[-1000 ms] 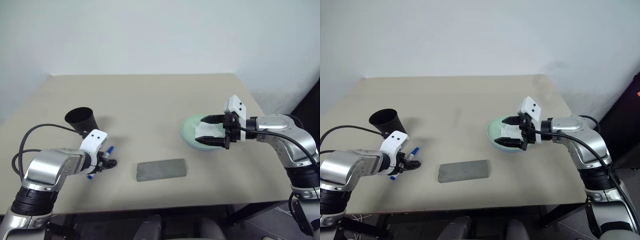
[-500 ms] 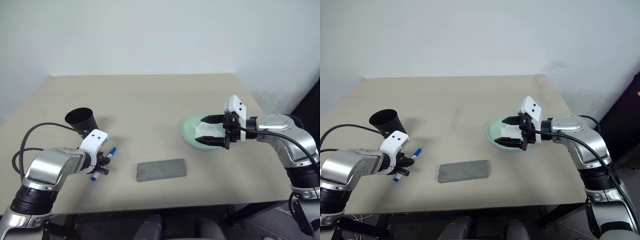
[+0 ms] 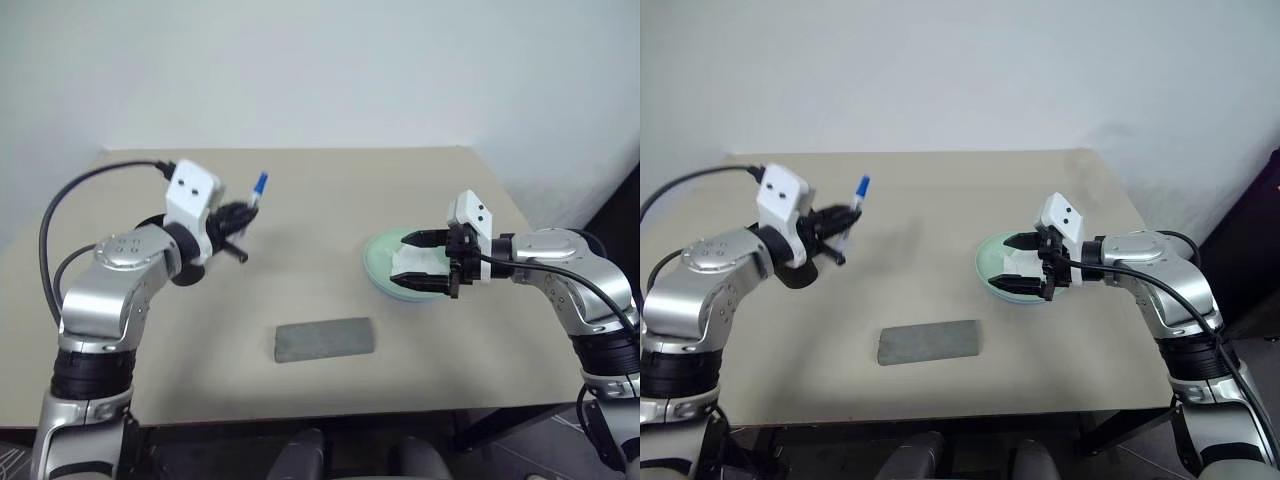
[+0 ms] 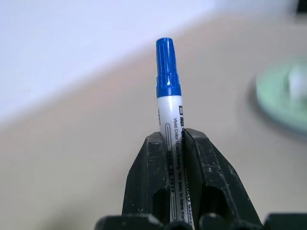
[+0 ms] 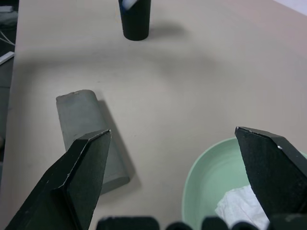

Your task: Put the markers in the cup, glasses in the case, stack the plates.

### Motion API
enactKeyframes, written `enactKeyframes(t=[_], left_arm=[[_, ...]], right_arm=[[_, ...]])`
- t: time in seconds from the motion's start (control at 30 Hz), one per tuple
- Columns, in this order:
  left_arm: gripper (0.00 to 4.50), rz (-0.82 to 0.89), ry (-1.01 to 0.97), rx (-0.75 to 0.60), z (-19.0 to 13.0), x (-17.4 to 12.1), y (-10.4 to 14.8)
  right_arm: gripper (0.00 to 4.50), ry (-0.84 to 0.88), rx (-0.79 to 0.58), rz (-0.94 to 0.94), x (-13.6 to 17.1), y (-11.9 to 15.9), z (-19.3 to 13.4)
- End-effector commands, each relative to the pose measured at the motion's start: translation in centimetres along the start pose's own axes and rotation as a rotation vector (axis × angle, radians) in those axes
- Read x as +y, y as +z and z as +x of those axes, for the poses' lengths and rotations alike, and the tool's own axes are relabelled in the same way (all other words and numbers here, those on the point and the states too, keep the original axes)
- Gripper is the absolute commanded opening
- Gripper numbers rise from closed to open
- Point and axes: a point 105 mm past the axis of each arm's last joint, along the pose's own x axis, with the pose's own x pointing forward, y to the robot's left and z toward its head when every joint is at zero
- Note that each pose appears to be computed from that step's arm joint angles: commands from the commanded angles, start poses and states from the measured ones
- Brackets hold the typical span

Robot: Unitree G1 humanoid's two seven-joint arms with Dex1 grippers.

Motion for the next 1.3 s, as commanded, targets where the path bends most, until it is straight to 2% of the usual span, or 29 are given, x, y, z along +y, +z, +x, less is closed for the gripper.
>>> enactKeyframes(t=[0.03,0.17,0.33,0.6,1.17,1.3], left_arm=[[0.08,0.04,0.236,-0.139,-0.8,4.8,2.9],[0.08,0.087,0.431,-0.181,-1.9,8.5,2.8],[0.08,0.12,0.536,-0.191,-3.0,10.3,1.8],[0.08,0.098,0.577,-0.166,-4.1,10.5,-1.5],[0.08,0.114,0.582,-0.134,-4.2,10.1,-5.3],[1.49,0.103,0.574,-0.13,-4.2,10.0,-5.7]], right_arm=[[4.5,-0.02,-0.034,-0.056,-0.3,1.6,-0.3],[4.5,-0.023,-0.036,-0.054,-0.3,1.6,-0.3],[4.5,-0.026,-0.036,-0.053,-0.3,1.6,-0.3],[4.5,-0.026,-0.037,-0.054,-0.4,1.7,-0.3],[4.5,-0.025,-0.041,-0.059,-0.2,1.8,-0.2],[4.5,-0.024,-0.041,-0.059,-0.2,1.7,-0.2]])
